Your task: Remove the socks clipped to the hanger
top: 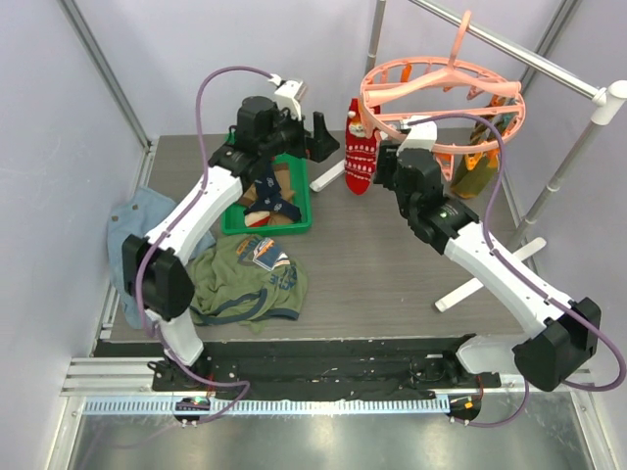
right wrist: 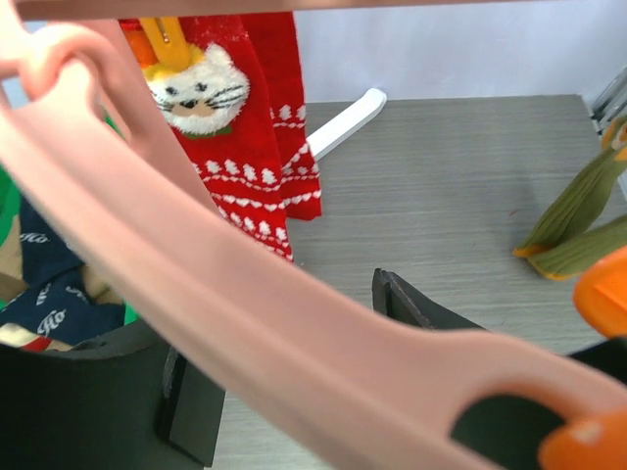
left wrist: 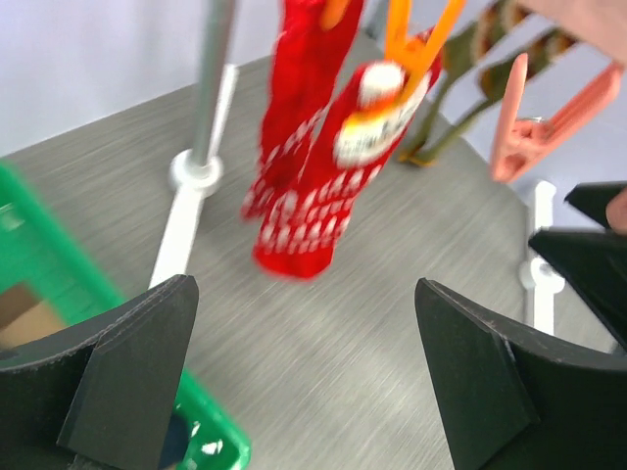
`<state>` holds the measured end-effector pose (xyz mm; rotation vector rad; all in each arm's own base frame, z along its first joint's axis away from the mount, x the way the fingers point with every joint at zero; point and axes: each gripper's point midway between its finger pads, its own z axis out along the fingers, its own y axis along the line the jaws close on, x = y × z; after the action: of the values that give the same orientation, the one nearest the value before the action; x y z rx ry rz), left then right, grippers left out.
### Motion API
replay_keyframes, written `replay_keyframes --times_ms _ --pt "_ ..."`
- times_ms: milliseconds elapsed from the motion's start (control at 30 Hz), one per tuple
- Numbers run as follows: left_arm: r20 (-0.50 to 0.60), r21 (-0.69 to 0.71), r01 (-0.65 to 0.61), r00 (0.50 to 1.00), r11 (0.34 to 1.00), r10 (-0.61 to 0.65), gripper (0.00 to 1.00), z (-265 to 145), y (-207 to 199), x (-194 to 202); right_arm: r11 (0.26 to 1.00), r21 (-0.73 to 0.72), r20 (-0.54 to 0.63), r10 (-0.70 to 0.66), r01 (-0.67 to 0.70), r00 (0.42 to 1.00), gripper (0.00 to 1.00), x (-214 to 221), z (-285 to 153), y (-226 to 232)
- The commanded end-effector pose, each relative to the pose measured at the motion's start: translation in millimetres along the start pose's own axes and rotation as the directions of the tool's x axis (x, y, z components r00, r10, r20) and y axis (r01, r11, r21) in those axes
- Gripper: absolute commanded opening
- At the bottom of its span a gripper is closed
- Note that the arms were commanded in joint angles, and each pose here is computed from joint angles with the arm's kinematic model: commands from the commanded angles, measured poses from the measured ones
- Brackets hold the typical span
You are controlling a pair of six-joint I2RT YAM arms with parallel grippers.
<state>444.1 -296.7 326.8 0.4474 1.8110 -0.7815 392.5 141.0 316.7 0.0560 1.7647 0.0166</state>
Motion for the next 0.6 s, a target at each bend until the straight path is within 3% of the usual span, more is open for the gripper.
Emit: replay_keyframes --times_ms 0,267,367,467,500,567 --pt "0.074 0.193 -0.070 0.996 0.979 0.057 0.97 17 -30 -34 0.997 -0.020 0.041 0.079 -0.078 0.996 0.63 -16 -13 -5" --pt "0.079 0.312 -0.080 0.995 0.947 0.059 0.94 56 -36 -33 0.996 -0.014 0.045 0.093 -0.093 0.995 0.61 -19 -19 -12" --pt "0.071 0.369 -0.059 0.997 0.927 0.035 0.80 61 -44 -31 0.995 -0.013 0.048 0.095 -0.095 0.994 0.61 -22 -20 -14" --pt "0.063 0.388 -0.043 0.998 0.921 0.020 0.51 61 -48 -27 0.995 -0.023 0.051 0.100 -0.099 0.994 0.61 -24 -23 -13" --pt "0.075 0.397 -0.050 0.997 0.916 0.022 0.34 58 -52 -30 0.994 -0.030 0.046 0.102 -0.101 0.994 0.61 -23 -24 -13" --pt "0.058 0.404 -0.035 0.998 0.914 0.013 0.22 55 -55 -24 0.992 -0.049 0.051 0.119 -0.117 0.992 0.61 -27 -29 -12"
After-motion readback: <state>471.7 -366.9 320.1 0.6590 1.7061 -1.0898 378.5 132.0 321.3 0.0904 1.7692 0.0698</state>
